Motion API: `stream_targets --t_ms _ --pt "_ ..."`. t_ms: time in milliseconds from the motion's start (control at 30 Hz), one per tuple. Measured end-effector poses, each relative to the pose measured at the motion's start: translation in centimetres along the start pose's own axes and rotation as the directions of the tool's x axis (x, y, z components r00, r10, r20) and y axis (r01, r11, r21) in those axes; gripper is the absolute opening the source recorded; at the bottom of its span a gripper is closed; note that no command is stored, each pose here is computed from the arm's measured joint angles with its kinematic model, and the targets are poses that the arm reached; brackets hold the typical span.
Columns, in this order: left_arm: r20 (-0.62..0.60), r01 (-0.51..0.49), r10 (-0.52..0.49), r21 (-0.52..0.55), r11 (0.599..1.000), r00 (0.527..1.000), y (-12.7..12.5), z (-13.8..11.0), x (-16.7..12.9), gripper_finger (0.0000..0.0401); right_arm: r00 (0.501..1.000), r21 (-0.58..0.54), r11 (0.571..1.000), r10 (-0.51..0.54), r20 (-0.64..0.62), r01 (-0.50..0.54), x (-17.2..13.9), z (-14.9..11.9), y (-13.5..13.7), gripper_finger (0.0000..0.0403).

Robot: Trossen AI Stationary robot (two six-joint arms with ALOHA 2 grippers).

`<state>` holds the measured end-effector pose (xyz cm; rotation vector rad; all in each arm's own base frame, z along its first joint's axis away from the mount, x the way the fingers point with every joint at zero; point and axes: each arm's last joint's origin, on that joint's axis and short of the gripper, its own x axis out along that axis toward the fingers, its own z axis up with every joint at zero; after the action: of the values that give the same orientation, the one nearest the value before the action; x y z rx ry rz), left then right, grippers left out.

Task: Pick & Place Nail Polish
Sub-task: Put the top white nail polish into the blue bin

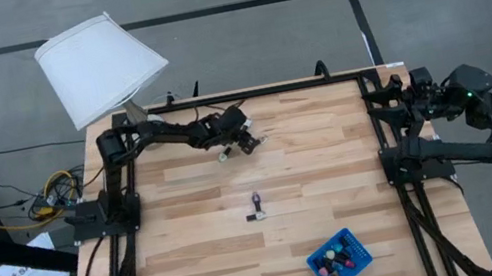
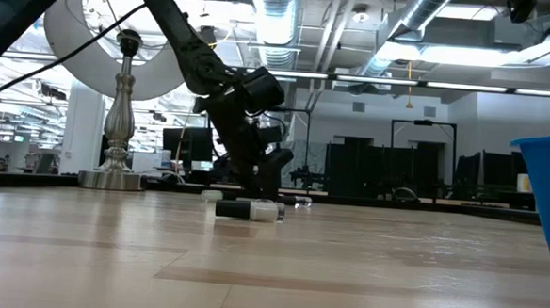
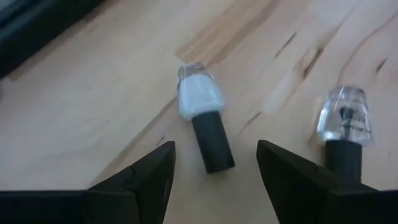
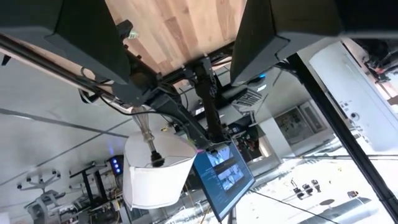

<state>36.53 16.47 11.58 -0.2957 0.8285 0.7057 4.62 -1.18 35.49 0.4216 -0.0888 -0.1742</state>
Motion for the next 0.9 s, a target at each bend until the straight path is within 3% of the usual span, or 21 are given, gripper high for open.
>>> stream_targets --t_ms 200,900 --pt "-0.017 0.013 -0.013 -0.013 1.000 1.000 0.6 0.0 0.3 0.0211 1.000 0.003 1.000 0.000 0.000 0.000 0.0 0.0 0.0 0.0270" --pt "-0.032 0.041 -0.042 -0.021 0.999 0.999 1.3 0.1 0.5 0.0064 1.000 0.002 1.000 0.002 0.004 -0.002 0.0 0.0 0.0 0.0270"
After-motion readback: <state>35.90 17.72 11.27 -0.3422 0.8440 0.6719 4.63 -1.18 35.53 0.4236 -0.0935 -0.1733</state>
